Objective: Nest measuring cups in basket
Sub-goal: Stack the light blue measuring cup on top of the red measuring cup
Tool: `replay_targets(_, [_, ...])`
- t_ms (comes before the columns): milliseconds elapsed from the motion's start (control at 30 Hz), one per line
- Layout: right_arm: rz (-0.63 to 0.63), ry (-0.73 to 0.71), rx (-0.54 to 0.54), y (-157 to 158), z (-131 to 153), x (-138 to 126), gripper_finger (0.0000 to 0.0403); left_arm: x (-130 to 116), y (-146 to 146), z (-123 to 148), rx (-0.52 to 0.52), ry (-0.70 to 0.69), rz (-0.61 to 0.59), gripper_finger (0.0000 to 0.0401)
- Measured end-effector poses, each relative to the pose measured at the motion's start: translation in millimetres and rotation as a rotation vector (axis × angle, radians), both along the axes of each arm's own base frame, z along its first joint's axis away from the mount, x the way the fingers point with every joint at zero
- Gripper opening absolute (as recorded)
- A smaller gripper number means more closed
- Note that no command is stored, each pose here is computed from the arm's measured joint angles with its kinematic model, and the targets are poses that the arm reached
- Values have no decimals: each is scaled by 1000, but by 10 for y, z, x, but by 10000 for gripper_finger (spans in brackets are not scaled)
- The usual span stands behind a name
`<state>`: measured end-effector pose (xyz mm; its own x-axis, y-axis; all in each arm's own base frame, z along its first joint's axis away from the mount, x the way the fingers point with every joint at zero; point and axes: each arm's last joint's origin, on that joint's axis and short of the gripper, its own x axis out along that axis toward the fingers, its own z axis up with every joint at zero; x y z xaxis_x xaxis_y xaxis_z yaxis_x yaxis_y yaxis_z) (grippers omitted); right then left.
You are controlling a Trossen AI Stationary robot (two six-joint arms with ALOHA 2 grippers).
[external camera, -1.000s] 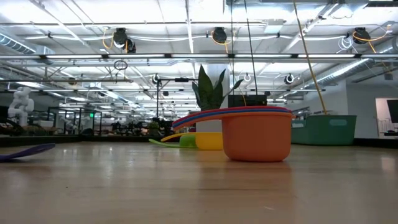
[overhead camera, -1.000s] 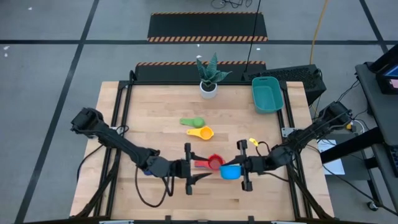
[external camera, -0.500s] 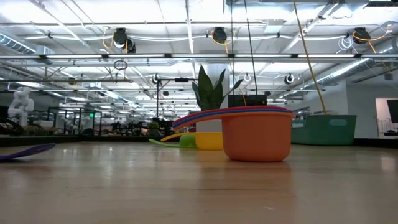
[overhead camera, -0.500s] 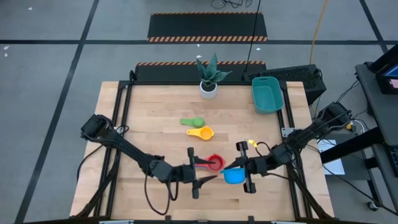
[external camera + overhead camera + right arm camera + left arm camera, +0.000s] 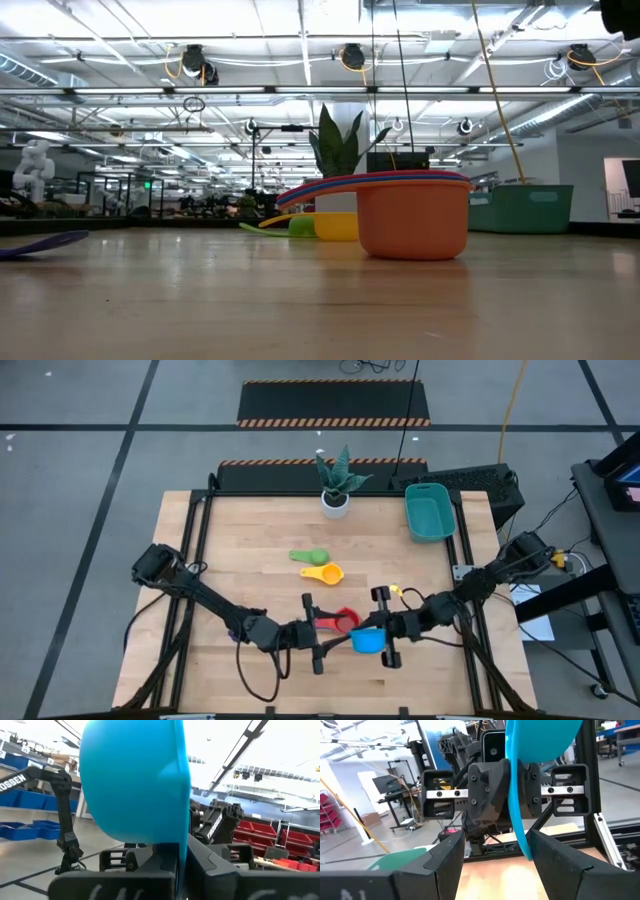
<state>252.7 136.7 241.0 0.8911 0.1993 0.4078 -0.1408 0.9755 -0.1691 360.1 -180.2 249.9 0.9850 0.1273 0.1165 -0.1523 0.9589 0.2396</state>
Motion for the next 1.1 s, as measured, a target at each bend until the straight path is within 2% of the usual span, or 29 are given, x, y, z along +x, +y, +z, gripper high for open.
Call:
replay_targets(333, [4, -90, -6, 6, 76, -46, 0, -2, 4, 49, -98, -58, -37, 227])
replay_targets(567, [2, -98, -8, 6, 82, -49, 0, 90, 23, -82, -174, -135, -56, 227])
replay_targets(833, [-3, -99, -13, 5, 82, -49, 0, 123, 58, -114, -160, -153, -45, 225])
replay_targets(967, [-6, -98, -17, 5, 80, -48, 0, 144, 89, -111, -146, -156, -76, 191])
replay_targets(1100, [-10, -95, -19, 3, 77, -46, 0, 171, 131, -112, -140, -156, -117, 129])
